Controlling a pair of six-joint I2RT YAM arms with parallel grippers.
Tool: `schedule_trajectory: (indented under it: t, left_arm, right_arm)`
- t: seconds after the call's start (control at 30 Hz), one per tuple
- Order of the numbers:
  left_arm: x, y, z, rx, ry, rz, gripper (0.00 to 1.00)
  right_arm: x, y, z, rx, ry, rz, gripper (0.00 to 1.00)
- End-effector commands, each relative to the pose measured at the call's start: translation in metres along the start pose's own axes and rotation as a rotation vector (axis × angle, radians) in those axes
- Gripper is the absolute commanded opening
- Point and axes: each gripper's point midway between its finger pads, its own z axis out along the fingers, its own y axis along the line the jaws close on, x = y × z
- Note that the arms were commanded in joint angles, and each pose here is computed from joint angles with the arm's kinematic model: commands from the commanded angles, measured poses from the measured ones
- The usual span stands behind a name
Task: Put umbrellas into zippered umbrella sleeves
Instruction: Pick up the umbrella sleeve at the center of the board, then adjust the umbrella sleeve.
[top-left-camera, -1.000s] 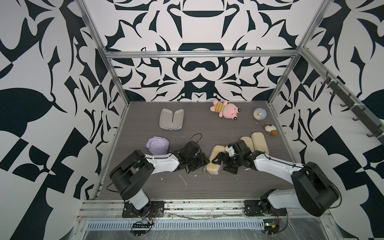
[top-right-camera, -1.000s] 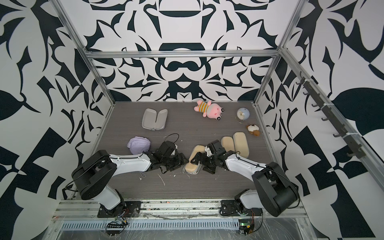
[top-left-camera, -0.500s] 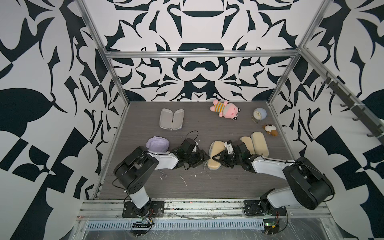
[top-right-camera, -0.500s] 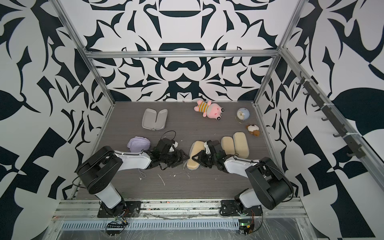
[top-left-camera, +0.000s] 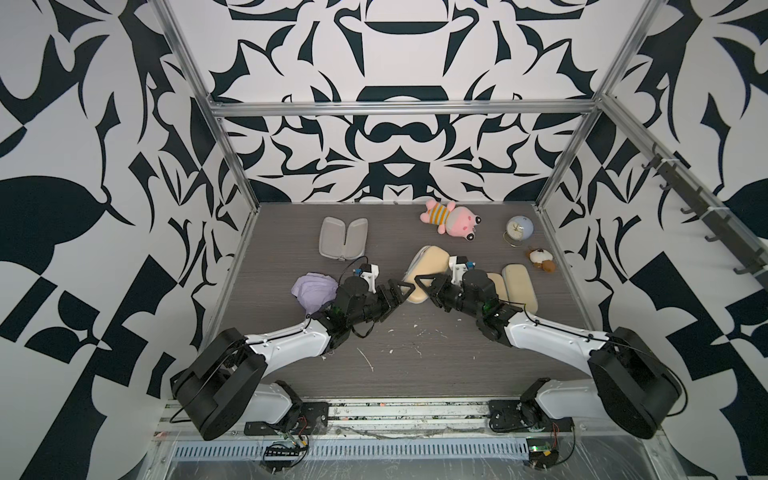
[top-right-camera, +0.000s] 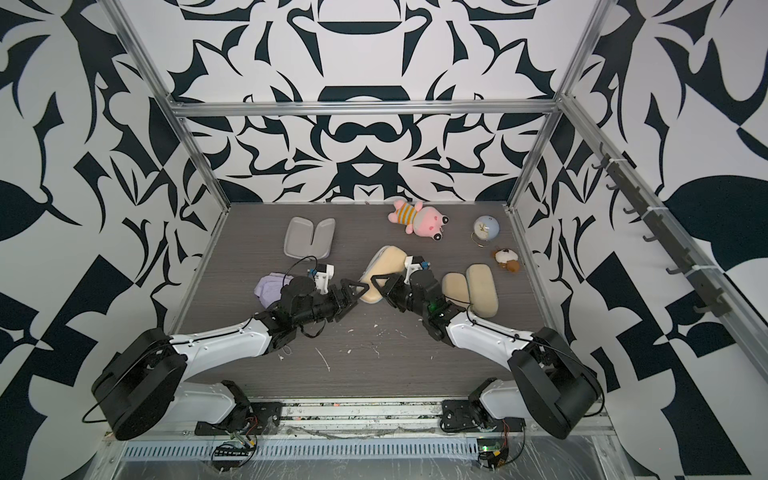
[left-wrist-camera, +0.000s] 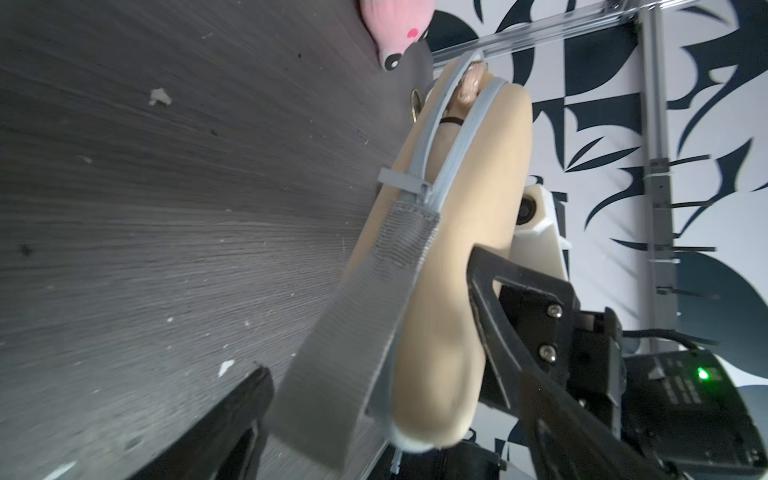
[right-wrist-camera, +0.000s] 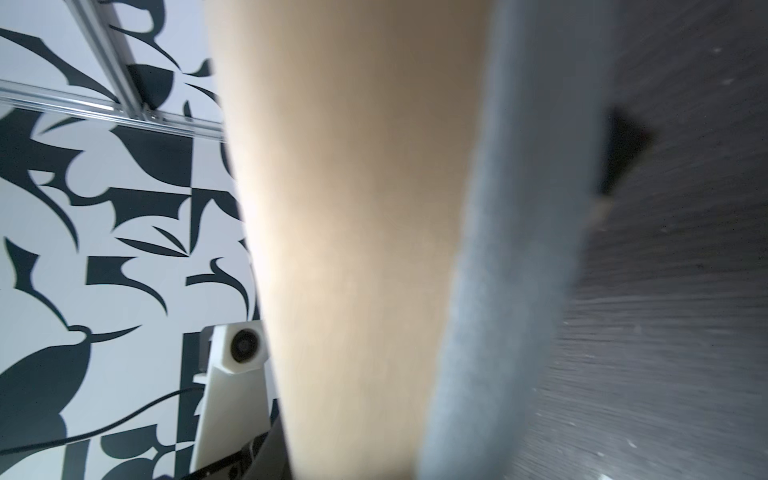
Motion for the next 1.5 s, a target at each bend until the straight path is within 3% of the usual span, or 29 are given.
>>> schedule_trajectory:
  t: [0.0, 0.1, 0.37, 0.43, 0.57, 0.7, 0.97, 1.13, 1.27, 1.37, 1.47]
  left_arm:
    - [-0.009, -0.006, 0.002, 0.055, -0.060, -0.020, 0.86]
    - [-0.013, -0.009, 0.005, 0.084, -0.075, -0.032, 0.70]
    - [-0.031, -0.019, 0.004, 0.148, -0.166, -0.041, 0.38]
    - [-0.034, -0.026, 0.001, 0.171, -0.166, -0.011, 0.23]
    - [-0.037, -0.032, -0.009, 0.198, -0.107, 0.035, 0.00]
    - [-0.037, -0.034, -0.021, 0.217, -0.027, -0.007, 0.00]
    - [-0.027, -0.041, -0.023, 0.237, 0.069, -0.119, 0.00]
    - [-0.031, -0.047, -0.027, 0.275, 0.049, -0.151, 0.00]
    - [-0.046, -0.037, -0.034, 0.255, -0.018, -0.173, 0.00]
    - [-0.052, -0.030, -0.038, 0.211, -0.058, -0.152, 0.00]
    - [-0.052, -0.034, -0.034, 0.204, -0.041, -0.144, 0.00]
  right_arm:
    - [-0.015, 0.065, -0.002, -0.204, -0.086, 0.041, 0.15]
    - [-0.008, 0.071, 0.001, -0.231, -0.088, 0.082, 0.15]
    - [0.004, 0.086, 0.010, -0.299, -0.051, 0.184, 0.18]
    - [0.006, 0.087, 0.009, -0.302, -0.039, 0.171, 0.27]
    - [-0.008, 0.068, 0.002, -0.251, -0.003, 0.079, 0.58]
    - [-0.026, 0.032, -0.003, -0.115, 0.040, -0.037, 0.70]
    - [-0.047, 0.042, 0.001, -0.155, 0.029, -0.066, 0.74]
    - [-0.046, 0.030, 0.007, -0.107, 0.035, -0.071, 0.79]
    - [-0.039, -0.003, -0.003, 0.028, 0.020, -0.001, 0.89]
    - [-0.028, -0.009, -0.018, 0.147, 0.017, -0.042, 0.93]
    - [-0.021, -0.006, -0.015, 0.132, 0.038, -0.022, 0.95]
